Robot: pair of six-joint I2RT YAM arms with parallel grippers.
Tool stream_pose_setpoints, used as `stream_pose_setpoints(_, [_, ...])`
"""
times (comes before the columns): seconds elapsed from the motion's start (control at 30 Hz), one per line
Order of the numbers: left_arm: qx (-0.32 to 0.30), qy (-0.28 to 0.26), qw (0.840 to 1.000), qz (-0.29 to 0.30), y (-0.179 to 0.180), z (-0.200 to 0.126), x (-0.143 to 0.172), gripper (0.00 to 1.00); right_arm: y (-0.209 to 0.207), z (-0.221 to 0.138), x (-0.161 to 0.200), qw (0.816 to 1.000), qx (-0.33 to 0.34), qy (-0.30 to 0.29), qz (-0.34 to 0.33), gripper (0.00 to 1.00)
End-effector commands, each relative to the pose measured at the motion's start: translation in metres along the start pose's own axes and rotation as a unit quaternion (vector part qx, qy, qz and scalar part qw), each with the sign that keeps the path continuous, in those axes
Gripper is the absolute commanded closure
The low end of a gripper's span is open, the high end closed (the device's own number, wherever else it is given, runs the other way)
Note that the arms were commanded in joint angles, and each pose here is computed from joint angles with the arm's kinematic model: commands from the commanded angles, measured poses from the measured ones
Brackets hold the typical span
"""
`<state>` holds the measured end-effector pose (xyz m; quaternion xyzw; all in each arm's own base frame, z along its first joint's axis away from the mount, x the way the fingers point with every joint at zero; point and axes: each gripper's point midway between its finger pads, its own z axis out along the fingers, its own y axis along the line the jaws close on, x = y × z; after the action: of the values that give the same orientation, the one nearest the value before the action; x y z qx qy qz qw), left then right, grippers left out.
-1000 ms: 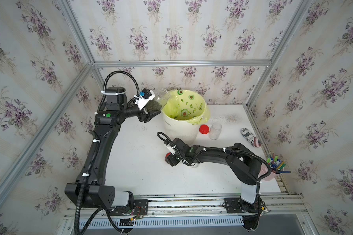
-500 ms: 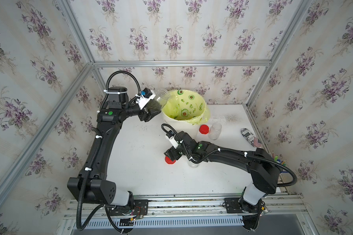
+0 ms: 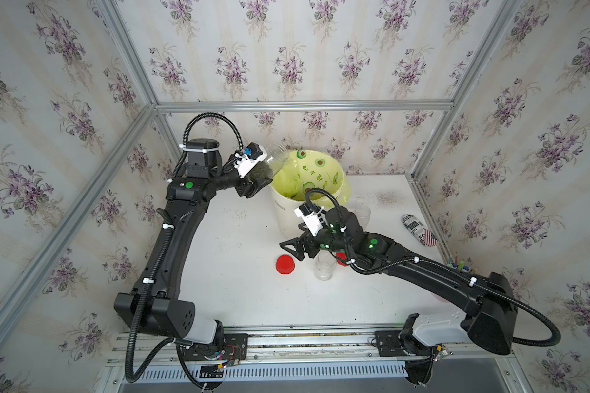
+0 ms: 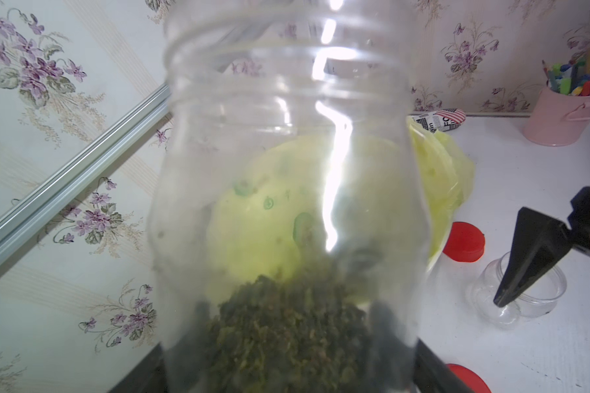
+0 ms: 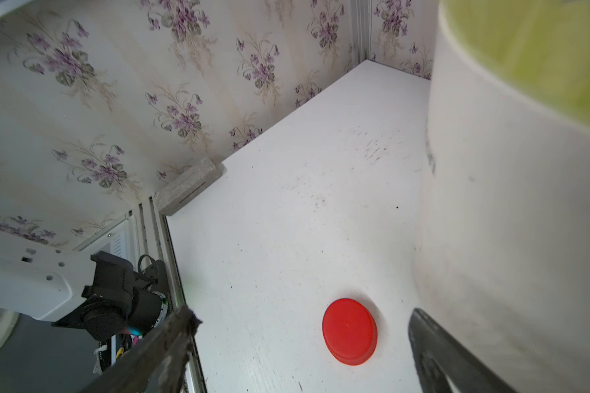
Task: Empty moldy tea leaves from jars
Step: Pour the moldy tea leaves from the jar into the trash bin.
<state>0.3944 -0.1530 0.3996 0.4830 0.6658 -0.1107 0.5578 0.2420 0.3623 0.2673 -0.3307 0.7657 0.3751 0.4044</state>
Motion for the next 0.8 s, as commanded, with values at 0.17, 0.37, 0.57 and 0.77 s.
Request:
stream_pose_setpoints(0.17, [-0.079, 0.068, 0.986, 0.130, 0.012, 0.008, -0.007, 0.22, 0.010, -0.024, -0.006, 0.998, -0.053, -0.021, 0.025, 0.01])
stream_pose_setpoints(0.37, [-0.105, 0.107, 0.967, 0.204, 0.017, 0.018, -0.013, 0.22, 0.005, -0.030, 0.008, 0.996, -0.072, -0.013, 0.049, 0.01])
stream_pose_setpoints(0.57, [-0.135, 0.156, 0.933, 0.294, 0.029, 0.026, -0.022, 0.21, -0.002, -0.033, 0.023, 0.996, -0.068, -0.002, 0.057, 0.01])
stream_pose_setpoints(0.77, [-0.154, 0.212, 0.892, 0.367, 0.041, 0.035, -0.023, 0.21, -0.006, -0.031, 0.029, 0.994, -0.079, 0.000, 0.072, 0.01])
